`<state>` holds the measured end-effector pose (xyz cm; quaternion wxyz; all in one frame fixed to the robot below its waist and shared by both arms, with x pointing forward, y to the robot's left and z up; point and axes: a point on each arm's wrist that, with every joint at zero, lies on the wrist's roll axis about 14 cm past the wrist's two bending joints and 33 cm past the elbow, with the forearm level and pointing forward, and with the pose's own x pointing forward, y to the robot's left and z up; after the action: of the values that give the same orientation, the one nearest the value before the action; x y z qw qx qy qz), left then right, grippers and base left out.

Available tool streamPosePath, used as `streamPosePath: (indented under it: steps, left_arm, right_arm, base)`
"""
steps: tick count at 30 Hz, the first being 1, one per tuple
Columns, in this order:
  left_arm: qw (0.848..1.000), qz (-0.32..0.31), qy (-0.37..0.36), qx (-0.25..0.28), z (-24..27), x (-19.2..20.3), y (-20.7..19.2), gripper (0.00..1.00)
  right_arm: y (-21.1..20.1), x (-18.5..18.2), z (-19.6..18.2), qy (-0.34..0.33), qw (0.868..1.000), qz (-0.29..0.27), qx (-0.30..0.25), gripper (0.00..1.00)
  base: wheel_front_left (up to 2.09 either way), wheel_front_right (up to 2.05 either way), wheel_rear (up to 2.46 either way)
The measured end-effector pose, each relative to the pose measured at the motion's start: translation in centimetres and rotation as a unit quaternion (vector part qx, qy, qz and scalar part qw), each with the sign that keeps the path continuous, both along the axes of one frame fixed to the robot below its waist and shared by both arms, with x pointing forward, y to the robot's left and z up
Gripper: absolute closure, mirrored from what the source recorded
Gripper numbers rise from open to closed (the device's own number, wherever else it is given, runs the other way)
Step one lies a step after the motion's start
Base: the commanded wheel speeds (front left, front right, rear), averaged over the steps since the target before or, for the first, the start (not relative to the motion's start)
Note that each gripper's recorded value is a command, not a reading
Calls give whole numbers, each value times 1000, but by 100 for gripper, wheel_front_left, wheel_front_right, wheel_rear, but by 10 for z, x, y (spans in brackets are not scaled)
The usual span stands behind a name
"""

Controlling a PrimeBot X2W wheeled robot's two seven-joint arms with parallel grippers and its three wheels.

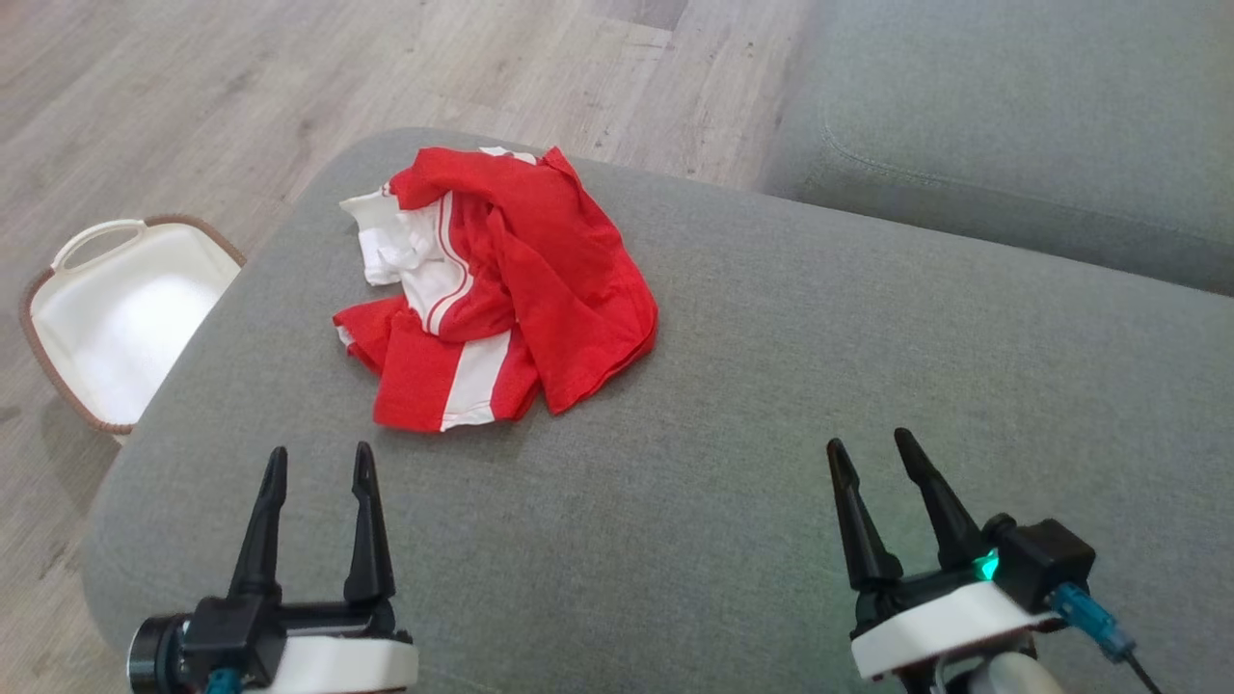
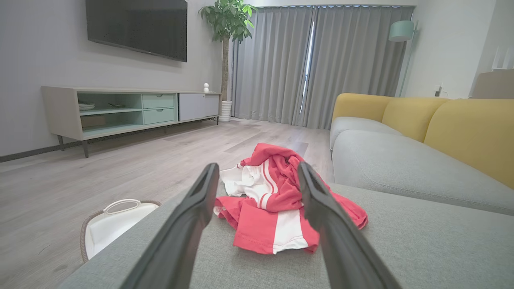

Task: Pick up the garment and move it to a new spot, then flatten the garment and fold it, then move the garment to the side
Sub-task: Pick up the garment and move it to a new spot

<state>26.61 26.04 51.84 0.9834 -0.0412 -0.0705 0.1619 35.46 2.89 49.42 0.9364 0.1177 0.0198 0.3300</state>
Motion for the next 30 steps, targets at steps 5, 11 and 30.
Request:
streamPosePath:
  steps: [5,11,30]
  left_arm:
    - [1000,1,1,-1,-1,-2,0,0]
    - [1000,-5,7,-2,-4,0,-4,0]
    - [995,-87,15,51,8,80,-10,0]
  right_arm:
    - [3,-5,-2,3,1000,7,-1,0]
    - [-2,-4,-5,8,1000,-1,0,0]
    - [-46,27,-18,15,997,-75,-12,0]
  base:
    - [0,0,0]
    - [0,0,0]
    - [0,0,0]
